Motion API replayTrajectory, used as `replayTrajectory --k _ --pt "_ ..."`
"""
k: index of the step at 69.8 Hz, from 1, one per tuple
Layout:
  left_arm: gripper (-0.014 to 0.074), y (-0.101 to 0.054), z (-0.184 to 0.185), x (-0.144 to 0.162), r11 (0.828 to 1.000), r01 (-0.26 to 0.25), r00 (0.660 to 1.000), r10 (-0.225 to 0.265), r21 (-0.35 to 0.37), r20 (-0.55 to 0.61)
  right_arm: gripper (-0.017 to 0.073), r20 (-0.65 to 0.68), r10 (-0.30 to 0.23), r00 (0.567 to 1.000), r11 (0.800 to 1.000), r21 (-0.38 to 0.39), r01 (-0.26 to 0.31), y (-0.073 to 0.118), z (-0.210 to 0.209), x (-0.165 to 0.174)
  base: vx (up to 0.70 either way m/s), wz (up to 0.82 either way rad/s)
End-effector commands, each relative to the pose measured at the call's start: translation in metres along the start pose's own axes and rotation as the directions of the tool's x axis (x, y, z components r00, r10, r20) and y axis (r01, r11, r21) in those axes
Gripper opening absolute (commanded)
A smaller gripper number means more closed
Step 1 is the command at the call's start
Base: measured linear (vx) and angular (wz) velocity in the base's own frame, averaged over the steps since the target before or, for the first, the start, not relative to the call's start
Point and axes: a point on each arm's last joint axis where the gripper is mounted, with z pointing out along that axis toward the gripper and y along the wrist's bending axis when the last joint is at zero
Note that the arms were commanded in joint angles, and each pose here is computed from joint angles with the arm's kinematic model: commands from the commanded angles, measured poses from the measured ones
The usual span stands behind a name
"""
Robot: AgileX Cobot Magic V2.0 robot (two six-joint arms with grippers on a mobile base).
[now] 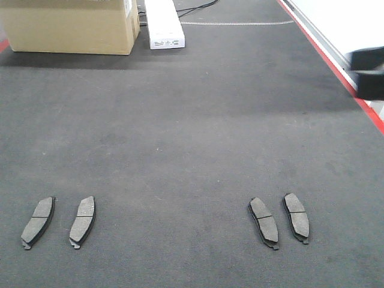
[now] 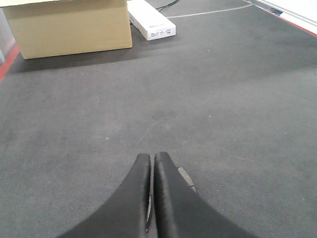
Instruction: Move and align brake pads A on conveyor
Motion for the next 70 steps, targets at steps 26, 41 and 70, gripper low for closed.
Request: replayTrajectory --k 26,41,70 --pt "-0.0006 0.0 -0.002 -0.013 1.0 0.005 0.997 -0.006 0.008 0.08 -0.0008 0.221 -0.08 0.972 0.996 0.065 0.068 0.002 -0.108 0.008 0.0 0.0" --pt "-0.0006 0.0 -0.002 -0.013 1.0 0.005 0.997 -0.006 0.008 0.08 -0.0008 0.288 -0.078 0.955 0.996 0.066 0.061 0.004 -0.123 0.06 0.0 0.0" --pt "-0.0006 0.0 -0.002 -0.013 1.0 0.005 0.997 -0.006 0.008 0.08 -0.0008 0.203 -0.036 0.978 0.999 0.037 0.029 0.005 -0.111 0.132 0.0 0.0"
